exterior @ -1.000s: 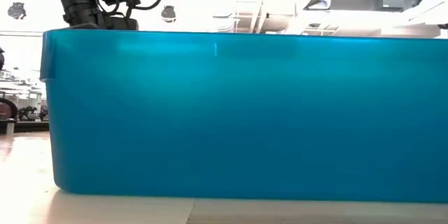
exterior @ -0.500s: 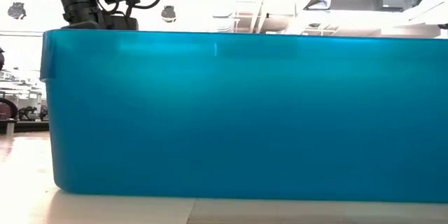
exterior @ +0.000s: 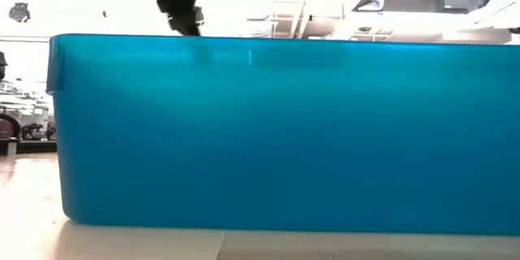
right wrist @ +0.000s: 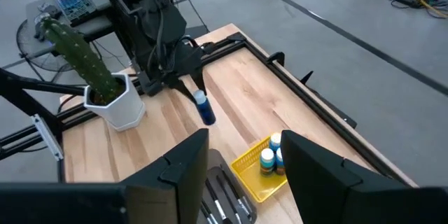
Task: Pick & Place Paint Supplies
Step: Put the blue paint bottle into the yellow bin
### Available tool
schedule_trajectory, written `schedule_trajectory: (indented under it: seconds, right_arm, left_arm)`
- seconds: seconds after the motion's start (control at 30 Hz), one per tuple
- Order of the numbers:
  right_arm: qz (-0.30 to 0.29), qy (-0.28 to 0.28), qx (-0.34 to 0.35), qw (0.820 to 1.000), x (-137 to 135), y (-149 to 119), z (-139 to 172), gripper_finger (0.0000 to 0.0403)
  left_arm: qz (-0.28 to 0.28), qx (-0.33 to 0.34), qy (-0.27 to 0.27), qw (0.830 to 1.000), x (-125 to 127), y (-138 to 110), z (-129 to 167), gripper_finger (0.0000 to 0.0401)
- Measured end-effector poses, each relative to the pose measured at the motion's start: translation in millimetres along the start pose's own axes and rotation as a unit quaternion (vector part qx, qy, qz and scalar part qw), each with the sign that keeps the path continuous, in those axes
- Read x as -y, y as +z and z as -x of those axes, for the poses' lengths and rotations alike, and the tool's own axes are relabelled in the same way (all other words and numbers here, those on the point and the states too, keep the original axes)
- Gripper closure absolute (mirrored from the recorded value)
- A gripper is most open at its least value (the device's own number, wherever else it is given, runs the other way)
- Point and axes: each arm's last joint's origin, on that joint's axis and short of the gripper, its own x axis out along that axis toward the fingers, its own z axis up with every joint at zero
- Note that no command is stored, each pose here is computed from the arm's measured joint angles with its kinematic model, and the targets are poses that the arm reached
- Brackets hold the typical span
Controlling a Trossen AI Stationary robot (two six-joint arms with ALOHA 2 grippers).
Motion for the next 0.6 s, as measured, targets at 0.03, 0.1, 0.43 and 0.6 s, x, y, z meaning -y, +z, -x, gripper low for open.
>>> schedule_trajectory:
  seconds: [0.03, 0.1, 0.43, 0.6]
  right_arm:
    - [0.002, -0.003, 0.000, 1.000, 1, 0, -1, 0.0228]
    - [0.001, -0.007, 0.001, 1.000, 2, 1, -1, 0.0228]
    - [0.003, -0.012, 0.002, 1.000, 3, 2, -3, 0.0228]
    - [0.003, -0.012, 0.002, 1.000, 3, 2, -3, 0.0228]
  left_arm:
    - [-0.011, 0.000, -0.001, 1.000, 1, 12, -1, 0.0294]
    - [-0.029, -0.003, -0.001, 1.000, 3, 33, -3, 0.0294]
    - [-0.051, -0.009, -0.003, 0.999, 10, 100, -32, 0.0294]
    - [-0.039, -0.022, -0.004, 0.999, 13, 104, -57, 0.0294]
